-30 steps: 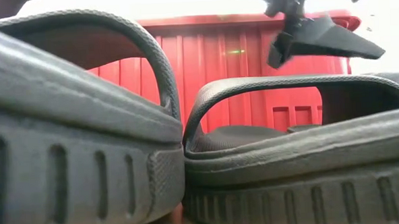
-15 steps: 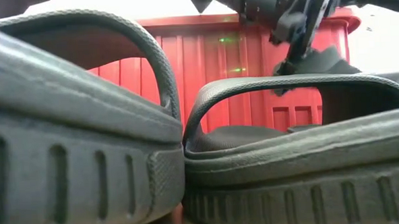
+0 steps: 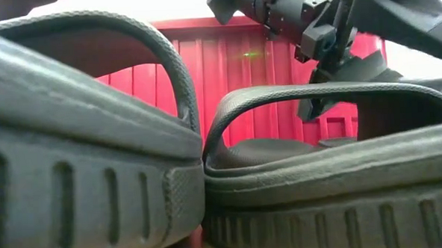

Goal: Pick and place slides into bin
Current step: Put the slide into the red bin

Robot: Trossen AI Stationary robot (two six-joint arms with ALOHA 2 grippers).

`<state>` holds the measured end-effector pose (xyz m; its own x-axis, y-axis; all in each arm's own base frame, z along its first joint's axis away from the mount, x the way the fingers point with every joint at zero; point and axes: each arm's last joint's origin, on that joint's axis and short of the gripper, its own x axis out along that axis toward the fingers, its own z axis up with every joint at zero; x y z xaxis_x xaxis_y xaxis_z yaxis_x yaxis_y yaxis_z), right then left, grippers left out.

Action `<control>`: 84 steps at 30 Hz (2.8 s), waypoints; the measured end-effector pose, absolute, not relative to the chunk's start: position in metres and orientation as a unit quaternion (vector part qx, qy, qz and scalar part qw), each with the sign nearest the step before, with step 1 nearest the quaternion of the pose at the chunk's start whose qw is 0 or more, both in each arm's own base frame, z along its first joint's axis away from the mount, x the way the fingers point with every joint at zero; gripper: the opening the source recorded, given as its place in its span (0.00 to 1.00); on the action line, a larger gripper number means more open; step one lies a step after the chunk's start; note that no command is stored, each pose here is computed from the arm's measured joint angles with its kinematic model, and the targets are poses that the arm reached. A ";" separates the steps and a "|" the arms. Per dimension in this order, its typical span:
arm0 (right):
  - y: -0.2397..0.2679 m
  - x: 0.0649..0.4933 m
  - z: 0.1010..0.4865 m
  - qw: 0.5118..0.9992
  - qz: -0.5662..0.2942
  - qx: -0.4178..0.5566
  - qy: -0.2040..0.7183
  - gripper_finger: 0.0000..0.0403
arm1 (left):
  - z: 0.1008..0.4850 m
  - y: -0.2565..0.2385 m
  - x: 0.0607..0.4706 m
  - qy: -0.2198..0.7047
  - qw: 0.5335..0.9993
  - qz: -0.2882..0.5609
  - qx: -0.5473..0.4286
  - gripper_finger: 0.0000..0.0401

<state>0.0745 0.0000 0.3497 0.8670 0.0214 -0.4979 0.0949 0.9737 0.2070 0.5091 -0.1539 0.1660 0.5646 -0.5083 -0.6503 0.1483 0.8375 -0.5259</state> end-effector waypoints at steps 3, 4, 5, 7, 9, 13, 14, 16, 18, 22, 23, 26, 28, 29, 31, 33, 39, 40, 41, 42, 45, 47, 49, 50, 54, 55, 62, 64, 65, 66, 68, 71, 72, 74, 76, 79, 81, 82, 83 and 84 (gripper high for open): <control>0.000 0.075 0.350 0.960 -0.019 0.113 0.254 0.00 | 0.169 -0.157 0.510 0.414 0.858 -0.217 -0.212 0.15; 0.000 0.075 0.350 0.960 -0.019 0.113 0.254 0.00 | 0.170 -0.159 0.511 0.406 0.858 -0.231 -0.212 0.08; 0.000 0.075 0.350 0.960 -0.019 0.113 0.255 0.00 | 0.173 -0.160 0.512 0.395 0.859 -0.245 -0.214 0.04; 0.000 0.075 0.350 0.960 -0.019 0.112 0.255 0.00 | 0.179 -0.163 0.514 0.371 0.861 -0.271 -0.218 0.04; 0.000 0.075 0.350 0.961 -0.018 0.109 0.254 0.00 | 0.189 -0.165 0.516 0.344 0.865 -0.293 -0.219 0.04; 0.000 0.075 0.350 0.961 -0.016 0.103 0.255 0.00 | 0.221 -0.171 0.516 0.309 0.870 -0.316 -0.219 0.01; 0.000 0.075 0.350 0.962 -0.016 0.101 0.255 0.00 | 0.230 -0.172 0.515 0.304 0.871 -0.318 -0.218 0.02; 0.000 0.075 0.350 0.962 -0.015 0.100 0.255 0.00 | 0.244 -0.176 0.512 0.304 0.870 -0.323 -0.214 0.02; 0.000 0.075 0.350 0.962 -0.015 0.100 0.255 0.00 | 0.260 -0.182 0.508 0.311 0.868 -0.328 -0.207 0.01; 0.000 0.075 0.350 0.962 -0.014 0.097 0.255 0.00 | 0.299 -0.189 0.487 0.348 0.858 -0.326 -0.193 0.01; 0.000 0.075 0.350 0.962 -0.014 0.096 0.255 0.00 | 0.310 -0.190 0.479 0.362 0.856 -0.319 -0.187 0.01; 0.000 0.075 0.350 0.963 -0.012 0.088 0.255 0.00 | 0.341 -0.192 0.455 0.391 0.851 -0.301 -0.179 0.01; 0.000 0.075 0.351 0.964 -0.012 0.088 0.252 0.00 | 0.355 -0.192 0.438 0.411 0.850 -0.275 -0.179 0.01; 0.000 0.075 0.351 0.964 -0.012 0.088 0.250 0.00 | 0.365 -0.190 0.429 0.416 0.850 -0.266 -0.183 0.01; 0.000 0.076 0.352 0.965 -0.011 0.088 0.246 0.00 | 0.386 -0.186 0.409 0.416 0.859 -0.233 -0.186 0.01; 0.000 0.076 0.353 0.967 -0.011 0.088 0.237 0.00 | 0.409 -0.176 0.387 0.417 0.865 -0.201 -0.194 0.01; 0.000 0.079 0.359 0.975 -0.008 0.085 0.206 0.00 | 0.455 -0.134 0.334 0.394 0.899 -0.081 -0.172 0.01; 0.000 0.080 0.361 0.977 -0.007 0.081 0.196 0.00 | 0.461 -0.125 0.328 0.389 0.903 -0.064 -0.170 0.01; 0.000 0.081 0.362 0.979 -0.005 0.077 0.188 0.00 | 0.467 -0.114 0.321 0.385 0.907 -0.052 -0.165 0.00; 0.000 0.081 0.364 0.981 -0.004 0.073 0.179 0.00 | 0.472 -0.105 0.315 0.385 0.908 -0.044 -0.160 0.00; 0.000 0.083 0.369 0.986 -0.006 0.069 0.149 0.00 | 0.477 -0.072 0.299 0.409 0.902 -0.013 -0.134 0.00; -0.002 0.084 0.372 0.989 -0.024 0.058 0.133 0.00 | 0.477 -0.049 0.290 0.432 0.895 0.004 -0.107 0.00; -0.003 0.084 0.374 0.990 -0.049 0.050 0.121 0.00 | 0.478 -0.024 0.282 0.454 0.887 0.018 -0.081 0.00; -0.004 0.084 0.375 0.990 -0.065 0.047 0.115 0.00 | 0.478 -0.012 0.279 0.459 0.885 0.022 -0.068 0.00; -0.008 0.085 0.379 0.987 -0.125 0.043 0.091 0.00 | 0.480 0.033 0.278 0.449 0.893 0.017 0.004 0.00; -0.008 0.085 0.380 0.987 -0.130 0.043 0.084 0.00 | 0.479 0.043 0.276 0.453 0.891 0.012 0.021 0.00; -0.009 0.086 0.386 0.987 -0.141 0.046 0.053 0.00 | 0.458 0.104 0.289 0.477 0.874 -0.038 0.091 0.00; -0.009 0.086 0.386 0.987 -0.141 0.048 0.052 0.00 | 0.446 0.117 0.299 0.480 0.870 -0.073 0.092 0.00; -0.009 0.086 0.386 0.987 -0.141 0.049 0.052 0.00 | 0.440 0.124 0.304 0.480 0.868 -0.090 0.090 0.00; -0.009 0.086 0.386 0.987 -0.141 0.049 0.052 0.00 | 0.433 0.131 0.310 0.483 0.865 -0.104 0.086 0.00; -0.009 0.086 0.386 0.987 -0.141 0.048 0.052 0.00 | 0.417 0.143 0.322 0.491 0.859 -0.123 0.073 0.00; -0.009 0.086 0.387 0.988 -0.141 0.036 0.050 0.00 | 0.395 0.153 0.340 0.494 0.853 -0.162 0.043 0.00; -0.009 0.086 0.387 0.988 -0.140 0.033 0.051 0.00 | 0.389 0.155 0.344 0.493 0.852 -0.173 0.030 0.00; -0.009 0.086 0.387 0.988 -0.140 0.027 0.052 0.00 | 0.378 0.157 0.352 0.487 0.851 -0.197 0.005 0.00; -0.009 0.086 0.387 0.989 -0.140 0.023 0.052 0.00 | 0.369 0.160 0.359 0.485 0.848 -0.214 -0.014 0.00; -0.009 0.086 0.387 0.989 -0.139 0.005 0.056 0.00 | 0.359 0.163 0.365 0.482 0.845 -0.228 -0.040 0.00; -0.009 0.086 0.386 0.989 -0.138 -0.005 0.059 0.00 | 0.354 0.165 0.367 0.480 0.844 -0.233 -0.060 0.00; -0.009 0.086 0.386 0.989 -0.138 -0.009 0.059 0.00 | 0.350 0.166 0.368 0.482 0.841 -0.237 -0.070 0.00; -0.009 0.086 0.386 0.989 -0.138 -0.014 0.060 0.00 | 0.345 0.168 0.368 0.483 0.837 -0.242 -0.083 0.00; -0.009 0.086 0.386 0.988 -0.137 -0.019 0.061 0.00 | 0.339 0.169 0.368 0.485 0.833 -0.248 -0.098 0.00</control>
